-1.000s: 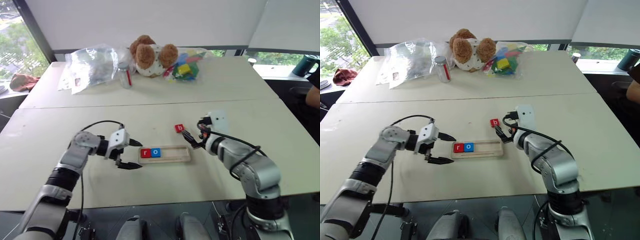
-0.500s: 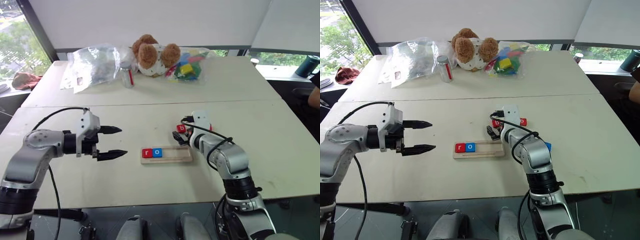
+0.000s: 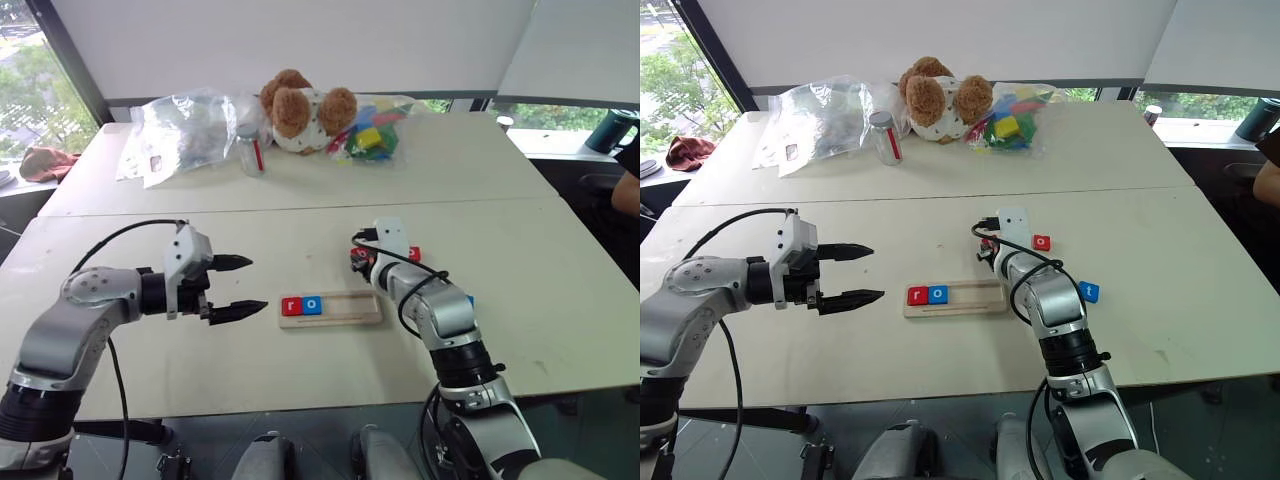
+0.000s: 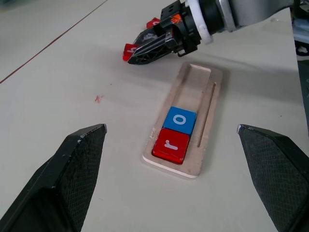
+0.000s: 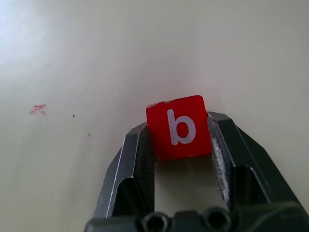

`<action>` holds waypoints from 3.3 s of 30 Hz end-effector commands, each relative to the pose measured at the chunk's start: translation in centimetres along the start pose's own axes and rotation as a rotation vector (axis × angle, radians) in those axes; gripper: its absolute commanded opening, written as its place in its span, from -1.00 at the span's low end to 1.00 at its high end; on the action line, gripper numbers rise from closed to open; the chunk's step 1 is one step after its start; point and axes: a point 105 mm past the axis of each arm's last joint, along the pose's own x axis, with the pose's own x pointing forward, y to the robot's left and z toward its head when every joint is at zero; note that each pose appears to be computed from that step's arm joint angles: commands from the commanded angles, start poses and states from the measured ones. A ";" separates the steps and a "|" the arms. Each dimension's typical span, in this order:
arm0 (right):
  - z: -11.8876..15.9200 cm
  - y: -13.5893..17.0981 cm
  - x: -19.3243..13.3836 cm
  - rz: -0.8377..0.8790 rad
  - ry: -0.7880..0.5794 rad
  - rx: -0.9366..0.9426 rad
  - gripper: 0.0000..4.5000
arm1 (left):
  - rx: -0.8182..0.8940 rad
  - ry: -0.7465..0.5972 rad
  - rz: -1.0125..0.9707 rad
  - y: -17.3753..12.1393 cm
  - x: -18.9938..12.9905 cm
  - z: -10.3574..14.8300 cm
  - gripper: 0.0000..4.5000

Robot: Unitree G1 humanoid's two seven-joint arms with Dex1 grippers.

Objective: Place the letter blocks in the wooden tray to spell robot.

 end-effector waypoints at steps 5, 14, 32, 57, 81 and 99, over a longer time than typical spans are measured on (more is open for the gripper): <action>1.8 -3.5 -6.8 -0.128 -0.098 -0.019 -0.48 | 0.048 -0.038 -0.161 -2.9 1.9 1.6 1.00; -2.9 -3.9 -12.2 -0.259 0.053 0.194 -0.48 | 0.112 0.022 -0.266 -3.1 3.4 0.6 1.00; -5.8 -1.9 -9.9 -0.190 0.211 0.187 0.80 | 0.109 -0.018 -0.261 -2.7 4.4 1.1 1.00; -3.1 -8.6 -11.0 0.663 -0.023 -0.661 0.99 | 0.139 0.050 -0.295 -2.1 2.7 0.7 1.00; -5.3 -8.8 -8.8 0.799 0.003 -0.689 -0.48 | 0.118 0.069 -0.195 -1.5 2.0 -0.1 1.00; 1.7 2.5 -5.7 0.932 -0.035 -0.726 -0.48 | 0.089 0.148 -0.135 -1.1 -1.0 -2.5 1.00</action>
